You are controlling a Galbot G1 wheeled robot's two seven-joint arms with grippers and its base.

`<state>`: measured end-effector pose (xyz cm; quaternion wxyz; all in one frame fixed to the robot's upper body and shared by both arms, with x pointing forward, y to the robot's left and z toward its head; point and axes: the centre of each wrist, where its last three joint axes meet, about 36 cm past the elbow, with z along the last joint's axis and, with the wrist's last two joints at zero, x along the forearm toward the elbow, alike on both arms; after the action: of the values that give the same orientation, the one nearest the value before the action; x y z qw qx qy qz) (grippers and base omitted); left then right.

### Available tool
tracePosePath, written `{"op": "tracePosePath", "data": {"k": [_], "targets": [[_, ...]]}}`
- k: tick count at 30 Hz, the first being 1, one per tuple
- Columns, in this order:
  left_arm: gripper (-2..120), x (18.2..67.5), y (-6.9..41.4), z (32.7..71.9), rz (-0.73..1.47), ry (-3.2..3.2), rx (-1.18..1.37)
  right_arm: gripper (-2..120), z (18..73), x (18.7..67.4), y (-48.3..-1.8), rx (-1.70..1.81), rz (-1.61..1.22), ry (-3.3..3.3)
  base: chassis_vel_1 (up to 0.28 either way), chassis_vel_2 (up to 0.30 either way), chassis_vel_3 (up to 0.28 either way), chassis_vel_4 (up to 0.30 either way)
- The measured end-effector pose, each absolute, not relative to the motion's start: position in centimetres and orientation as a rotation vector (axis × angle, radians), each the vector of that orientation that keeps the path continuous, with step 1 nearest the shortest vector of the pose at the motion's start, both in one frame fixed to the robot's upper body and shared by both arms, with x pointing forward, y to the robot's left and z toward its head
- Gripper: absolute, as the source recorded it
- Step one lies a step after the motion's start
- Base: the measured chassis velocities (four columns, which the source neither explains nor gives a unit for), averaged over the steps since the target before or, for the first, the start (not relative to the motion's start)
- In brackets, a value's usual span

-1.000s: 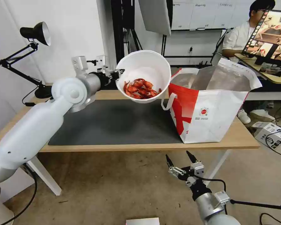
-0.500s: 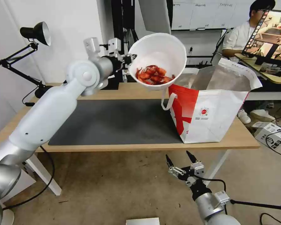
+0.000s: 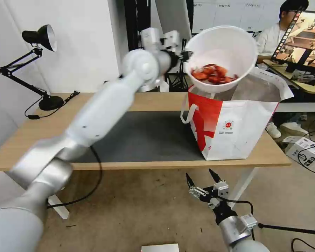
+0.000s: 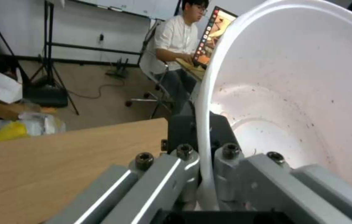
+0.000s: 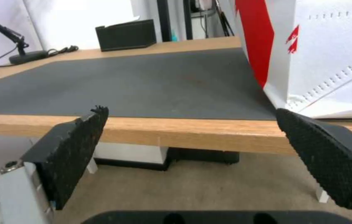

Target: Pick up the trash from the table and place it into the takeout bag.

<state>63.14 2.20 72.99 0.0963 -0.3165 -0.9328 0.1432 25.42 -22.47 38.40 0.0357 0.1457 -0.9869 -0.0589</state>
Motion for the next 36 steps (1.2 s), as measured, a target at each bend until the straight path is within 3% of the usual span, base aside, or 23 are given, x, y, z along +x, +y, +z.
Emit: {"op": "tracePosePath", "data": {"k": [7,17,36], "targets": [[0,62.8,-1.6,69.5,0.278,-2.919,-0.887,100,38.4,25.4,-22.5,0.448,-0.181,-3.032,0.0,0.0,0.0,0.0],[0,62.1,-2.0,66.4,0.139,-2.997,-0.872,100,38.4,25.4,-22.5,0.448,-0.181,-3.032,0.0,0.0,0.0,0.0],[0,61.1,-1.1,66.9,0.184,-2.809,-1.023,100,38.4,25.4,-22.5,0.448,-0.181,-3.032,0.0,0.0,0.0,0.0]]}}
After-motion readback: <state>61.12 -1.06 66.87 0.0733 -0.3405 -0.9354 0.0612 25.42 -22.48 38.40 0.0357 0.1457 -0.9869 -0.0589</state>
